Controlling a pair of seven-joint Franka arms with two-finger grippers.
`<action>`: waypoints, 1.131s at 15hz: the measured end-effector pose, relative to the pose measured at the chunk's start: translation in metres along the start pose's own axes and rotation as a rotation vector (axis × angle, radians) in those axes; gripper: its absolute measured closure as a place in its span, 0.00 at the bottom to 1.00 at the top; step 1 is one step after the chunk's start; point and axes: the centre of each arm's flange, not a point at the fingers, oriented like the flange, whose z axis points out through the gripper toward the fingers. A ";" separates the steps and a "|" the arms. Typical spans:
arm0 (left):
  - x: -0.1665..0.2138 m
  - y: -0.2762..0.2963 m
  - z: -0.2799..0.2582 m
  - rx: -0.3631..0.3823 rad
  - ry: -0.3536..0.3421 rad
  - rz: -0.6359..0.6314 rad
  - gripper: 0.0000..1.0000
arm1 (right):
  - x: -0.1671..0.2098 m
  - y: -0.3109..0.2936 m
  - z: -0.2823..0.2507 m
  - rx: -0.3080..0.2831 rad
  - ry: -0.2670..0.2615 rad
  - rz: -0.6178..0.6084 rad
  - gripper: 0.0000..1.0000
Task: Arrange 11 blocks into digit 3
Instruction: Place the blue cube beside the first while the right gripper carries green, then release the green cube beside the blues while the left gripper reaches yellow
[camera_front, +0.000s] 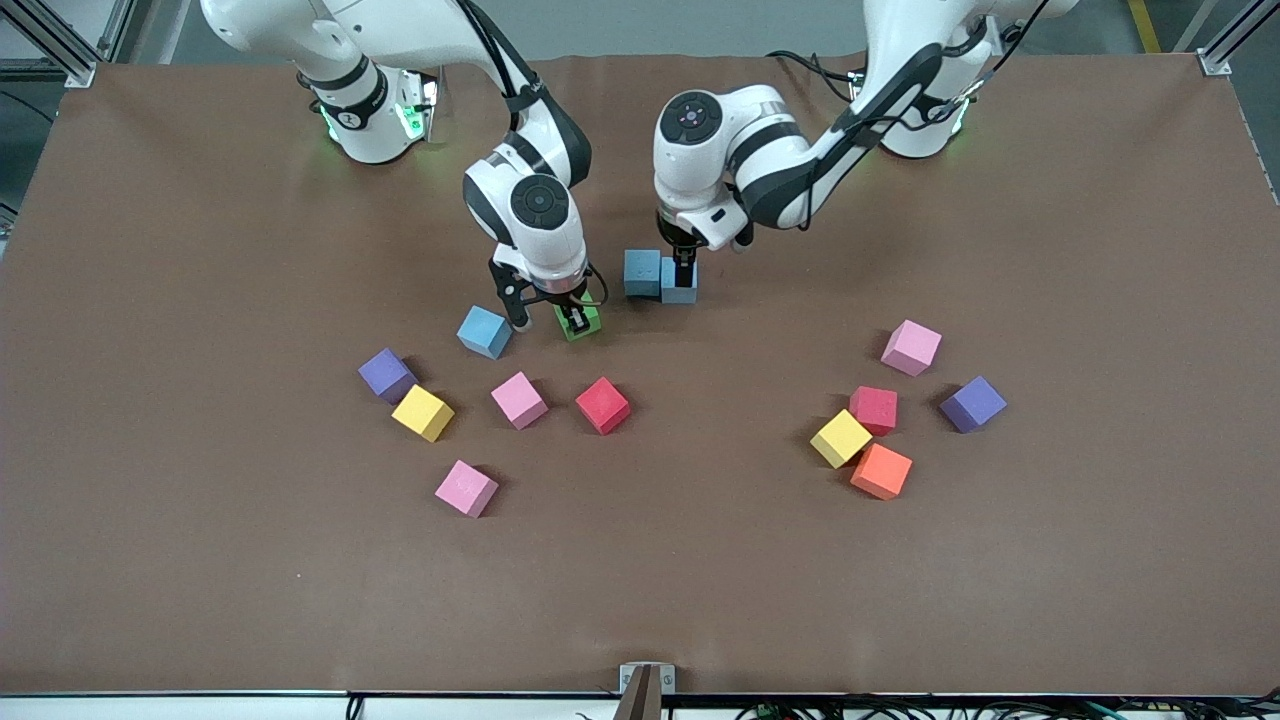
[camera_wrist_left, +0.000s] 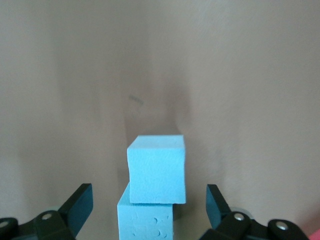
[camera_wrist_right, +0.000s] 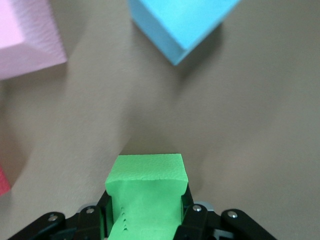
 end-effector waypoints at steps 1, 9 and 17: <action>0.014 0.011 -0.009 0.006 0.006 0.021 0.00 | 0.002 0.004 0.000 -0.005 0.002 0.051 0.47; 0.126 0.120 -0.062 -0.022 -0.020 0.395 0.00 | -0.032 0.041 0.001 -0.002 0.002 0.227 0.47; 0.203 0.206 -0.047 -0.083 0.051 0.625 0.00 | -0.047 0.050 0.000 0.009 -0.004 0.228 0.47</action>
